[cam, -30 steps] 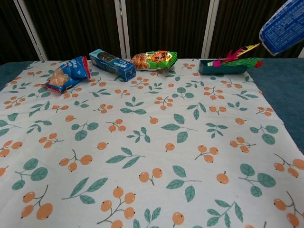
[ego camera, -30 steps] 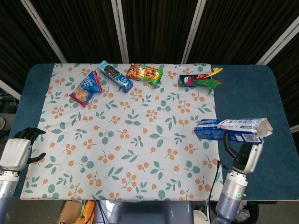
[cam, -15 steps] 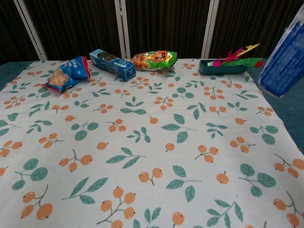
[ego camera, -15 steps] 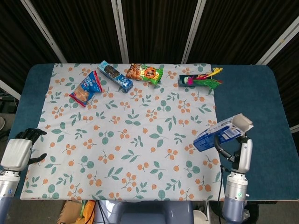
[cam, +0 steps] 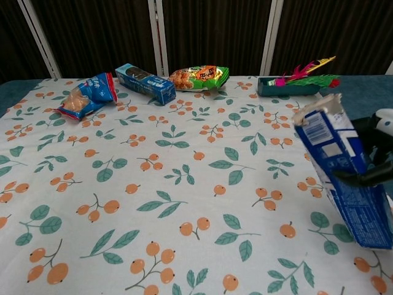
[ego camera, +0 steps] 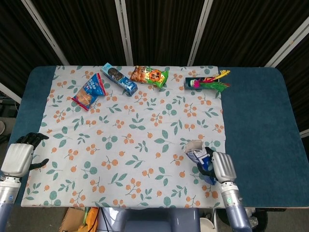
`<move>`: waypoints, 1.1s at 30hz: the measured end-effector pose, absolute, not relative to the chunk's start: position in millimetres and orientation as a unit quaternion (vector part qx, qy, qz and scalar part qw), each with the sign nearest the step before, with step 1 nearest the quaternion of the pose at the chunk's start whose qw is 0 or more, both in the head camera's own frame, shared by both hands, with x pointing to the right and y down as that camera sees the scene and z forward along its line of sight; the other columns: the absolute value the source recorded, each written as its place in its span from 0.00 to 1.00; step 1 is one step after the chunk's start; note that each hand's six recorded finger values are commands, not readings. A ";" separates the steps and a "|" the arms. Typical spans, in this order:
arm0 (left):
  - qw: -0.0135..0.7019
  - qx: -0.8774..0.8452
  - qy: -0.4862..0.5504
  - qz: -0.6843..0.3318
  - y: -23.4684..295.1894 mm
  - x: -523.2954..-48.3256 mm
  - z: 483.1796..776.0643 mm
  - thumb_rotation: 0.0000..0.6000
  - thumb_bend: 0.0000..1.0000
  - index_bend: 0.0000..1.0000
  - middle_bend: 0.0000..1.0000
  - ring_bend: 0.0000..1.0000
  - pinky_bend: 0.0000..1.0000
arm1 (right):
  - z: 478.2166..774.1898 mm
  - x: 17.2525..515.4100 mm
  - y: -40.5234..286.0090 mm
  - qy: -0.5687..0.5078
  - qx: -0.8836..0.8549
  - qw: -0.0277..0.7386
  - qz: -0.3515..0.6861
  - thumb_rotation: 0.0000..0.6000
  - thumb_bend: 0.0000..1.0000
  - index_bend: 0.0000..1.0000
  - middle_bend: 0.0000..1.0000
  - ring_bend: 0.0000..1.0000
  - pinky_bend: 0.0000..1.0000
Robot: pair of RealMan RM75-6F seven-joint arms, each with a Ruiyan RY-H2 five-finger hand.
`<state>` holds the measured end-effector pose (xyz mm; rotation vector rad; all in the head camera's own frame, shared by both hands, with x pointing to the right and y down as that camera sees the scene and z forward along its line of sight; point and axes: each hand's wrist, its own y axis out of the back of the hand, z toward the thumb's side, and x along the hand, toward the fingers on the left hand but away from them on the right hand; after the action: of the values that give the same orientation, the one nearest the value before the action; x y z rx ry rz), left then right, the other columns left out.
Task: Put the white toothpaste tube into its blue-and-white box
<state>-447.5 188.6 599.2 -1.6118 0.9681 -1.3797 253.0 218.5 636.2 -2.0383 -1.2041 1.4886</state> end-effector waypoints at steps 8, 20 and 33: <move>0.390 -0.636 0.384 -0.543 187.5 -447.8 599.7 1.00 0.08 0.30 0.28 0.23 0.29 | 666.4 227.6 231.3 -0.350 -0.727 0.167 0.567 1.00 0.46 0.07 0.24 0.14 0.26; 0.385 -0.639 0.387 -0.542 187.6 -447.7 598.0 1.00 0.08 0.27 0.24 0.19 0.25 | 661.5 217.1 229.1 -0.352 -0.742 0.162 0.548 1.00 0.43 0.00 0.09 0.00 0.12; 0.358 -0.647 0.392 -0.547 191.6 -447.0 588.1 1.00 0.07 0.15 0.08 0.05 0.10 | 613.8 299.6 217.1 -0.314 -0.688 0.269 0.596 1.00 0.43 0.00 0.05 0.00 0.08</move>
<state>-447.0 191.6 588.1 -1.6699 1.0127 -1.4109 299.6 217.1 613.8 -1.8559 -0.8468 1.6082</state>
